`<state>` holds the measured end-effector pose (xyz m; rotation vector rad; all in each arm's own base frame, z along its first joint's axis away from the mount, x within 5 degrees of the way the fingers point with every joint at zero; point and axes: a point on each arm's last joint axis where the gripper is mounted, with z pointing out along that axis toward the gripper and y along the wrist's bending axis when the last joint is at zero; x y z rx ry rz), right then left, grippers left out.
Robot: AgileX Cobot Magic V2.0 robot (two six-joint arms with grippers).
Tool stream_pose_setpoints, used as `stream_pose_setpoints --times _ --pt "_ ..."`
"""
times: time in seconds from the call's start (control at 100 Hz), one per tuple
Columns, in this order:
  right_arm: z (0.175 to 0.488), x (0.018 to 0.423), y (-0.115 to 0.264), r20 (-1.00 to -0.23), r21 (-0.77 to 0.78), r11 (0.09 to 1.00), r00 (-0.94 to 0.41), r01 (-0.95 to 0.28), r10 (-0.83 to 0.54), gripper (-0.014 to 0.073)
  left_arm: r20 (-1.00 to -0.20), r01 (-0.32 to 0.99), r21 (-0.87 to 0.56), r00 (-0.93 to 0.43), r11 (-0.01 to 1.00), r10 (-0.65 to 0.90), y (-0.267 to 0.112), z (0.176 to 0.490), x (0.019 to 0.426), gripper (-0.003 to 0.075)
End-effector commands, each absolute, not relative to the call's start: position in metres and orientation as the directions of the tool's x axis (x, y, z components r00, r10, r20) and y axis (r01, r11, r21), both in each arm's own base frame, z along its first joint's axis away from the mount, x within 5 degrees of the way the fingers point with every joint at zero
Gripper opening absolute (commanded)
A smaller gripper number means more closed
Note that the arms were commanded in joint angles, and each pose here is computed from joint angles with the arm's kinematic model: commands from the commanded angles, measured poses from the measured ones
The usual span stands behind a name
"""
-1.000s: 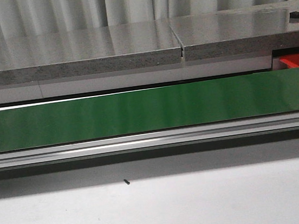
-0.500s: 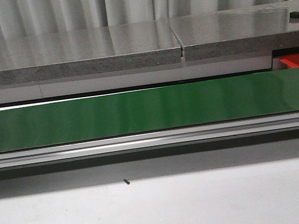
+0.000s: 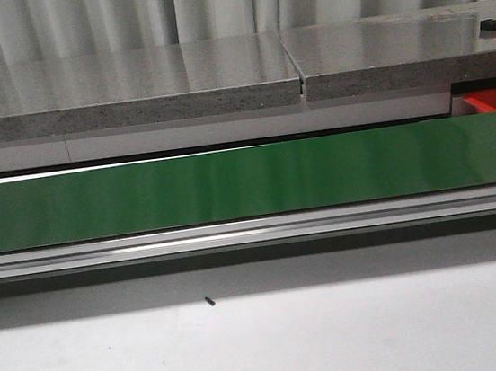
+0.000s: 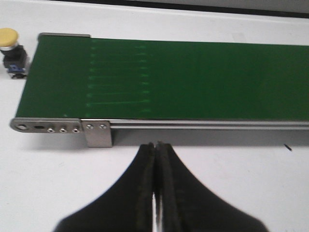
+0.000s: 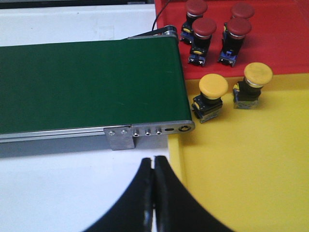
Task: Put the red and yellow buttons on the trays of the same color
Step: 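Move the left gripper down toward the yellow buttons beside the belt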
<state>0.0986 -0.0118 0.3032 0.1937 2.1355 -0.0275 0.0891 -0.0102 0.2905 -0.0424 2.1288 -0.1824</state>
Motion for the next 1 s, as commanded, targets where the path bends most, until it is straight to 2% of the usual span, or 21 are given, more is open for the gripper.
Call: stream_pose_setpoints --times 0.0,0.1,0.17,0.27,0.34,0.51,0.73,0.85,0.99 --pt "0.317 0.101 -0.013 -0.883 0.047 0.988 -0.455 0.149 0.111 -0.0092 -0.887 -0.017 -0.162 -0.436 0.987 -0.153 -0.004 0.316 0.101 -0.0012" --pt "0.317 0.101 -0.013 -0.883 0.047 0.988 -0.455 0.149 0.111 -0.0092 -0.897 -0.067 -0.160 -0.406 0.985 -0.173 0.003 0.327 0.112 0.0080" --pt "0.317 0.101 -0.013 -0.883 0.047 0.988 -0.455 0.149 0.111 -0.0092 -0.900 -0.084 -0.160 -0.396 0.983 -0.181 0.006 0.335 0.121 0.0216" --pt "0.317 0.101 -0.013 -0.883 0.047 0.988 -0.455 0.149 0.111 -0.0092 -0.902 -0.103 -0.165 -0.386 0.981 -0.192 0.010 0.344 0.134 0.0467" --pt "0.317 0.101 -0.013 -0.883 0.047 0.988 -0.455 0.149 0.111 -0.0092 -0.899 -0.123 -0.169 -0.388 0.978 -0.204 0.014 0.350 0.144 0.0558" --pt "0.317 0.101 -0.013 -0.883 0.047 0.988 -0.456 0.149 0.111 -0.0092 -0.862 -0.201 -0.189 -0.434 0.961 -0.260 0.032 0.361 0.175 0.0564" --pt "0.317 0.101 -0.013 -0.883 0.047 0.988 -0.456 0.149 0.111 -0.0092 -0.744 -0.345 -0.223 -0.545 0.912 -0.387 0.069 0.359 0.220 0.0557" --pt "0.317 0.101 -0.013 -0.883 0.047 0.988 -0.456 0.149 0.111 -0.0092 -0.661 -0.416 -0.233 -0.595 0.879 -0.457 0.094 0.348 0.245 0.0512" --pt "0.317 0.101 -0.013 -0.883 0.047 0.988 -0.456 0.149 0.111 -0.0092 -0.585 -0.466 -0.244 -0.629 0.851 -0.512 0.120 0.336 0.272 0.0510"
